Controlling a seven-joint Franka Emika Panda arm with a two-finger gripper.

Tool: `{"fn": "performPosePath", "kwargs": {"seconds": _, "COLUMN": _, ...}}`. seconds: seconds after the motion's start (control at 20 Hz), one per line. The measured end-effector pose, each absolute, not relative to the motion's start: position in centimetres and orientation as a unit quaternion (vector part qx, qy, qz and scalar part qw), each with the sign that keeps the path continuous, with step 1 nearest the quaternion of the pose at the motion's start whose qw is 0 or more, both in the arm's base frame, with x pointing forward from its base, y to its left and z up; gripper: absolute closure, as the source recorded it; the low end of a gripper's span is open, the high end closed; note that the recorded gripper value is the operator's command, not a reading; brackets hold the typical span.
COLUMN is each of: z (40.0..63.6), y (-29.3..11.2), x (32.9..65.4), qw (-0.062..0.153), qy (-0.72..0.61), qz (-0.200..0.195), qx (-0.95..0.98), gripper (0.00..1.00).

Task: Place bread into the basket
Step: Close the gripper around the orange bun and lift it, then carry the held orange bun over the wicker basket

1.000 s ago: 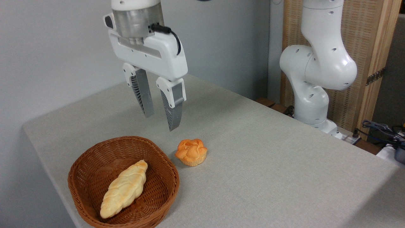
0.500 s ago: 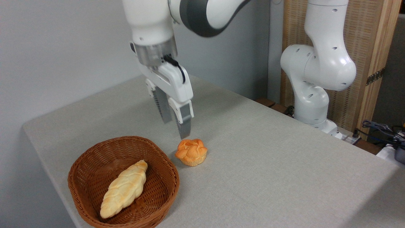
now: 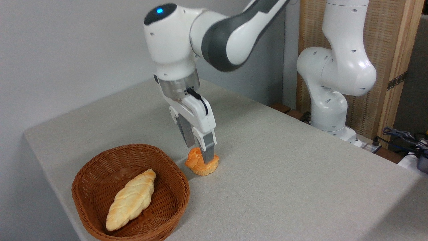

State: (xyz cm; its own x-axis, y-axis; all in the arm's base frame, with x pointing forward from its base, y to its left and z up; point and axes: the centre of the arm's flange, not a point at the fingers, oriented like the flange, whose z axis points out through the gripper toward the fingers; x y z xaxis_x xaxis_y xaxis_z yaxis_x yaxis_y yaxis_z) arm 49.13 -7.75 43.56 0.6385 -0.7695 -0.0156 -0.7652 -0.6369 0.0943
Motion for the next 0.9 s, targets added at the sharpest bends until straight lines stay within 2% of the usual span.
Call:
{"fn": "performPosePath", "kwargs": {"seconds": 0.05, "z": 42.8, "y": -7.7, "x": 49.0, "qw": 0.038, "qy": -0.424, "qz": -0.024, "qx": 0.904, "gripper": 0.22}}
{"fn": "performPosePath", "kwargs": {"seconds": 0.1, "z": 42.0, "y": -7.8, "x": 48.8, "qw": 0.037, "qy": -0.425, "qz": -0.022, "qx": 0.904, "gripper": 0.5}}
{"fn": "performPosePath", "kwargs": {"seconds": 0.15, "z": 41.5, "y": -7.9, "x": 48.6, "qw": 0.036, "qy": -0.428, "qz": -0.021, "qx": 0.903, "gripper": 0.63}}
{"fn": "performPosePath", "kwargs": {"seconds": 0.2, "z": 41.2, "y": -8.0, "x": 48.5, "qw": 0.035, "qy": -0.43, "qz": -0.02, "qx": 0.902, "gripper": 0.67}}
{"fn": "performPosePath", "kwargs": {"seconds": 0.75, "z": 41.4, "y": -8.2, "x": 48.4, "qw": 0.034, "qy": -0.438, "qz": -0.017, "qx": 0.898, "gripper": 0.66}}
{"fn": "performPosePath", "kwargs": {"seconds": 0.9, "z": 43.1, "y": -8.2, "x": 48.7, "qw": 0.035, "qy": -0.439, "qz": -0.018, "qx": 0.898, "gripper": 0.65}}
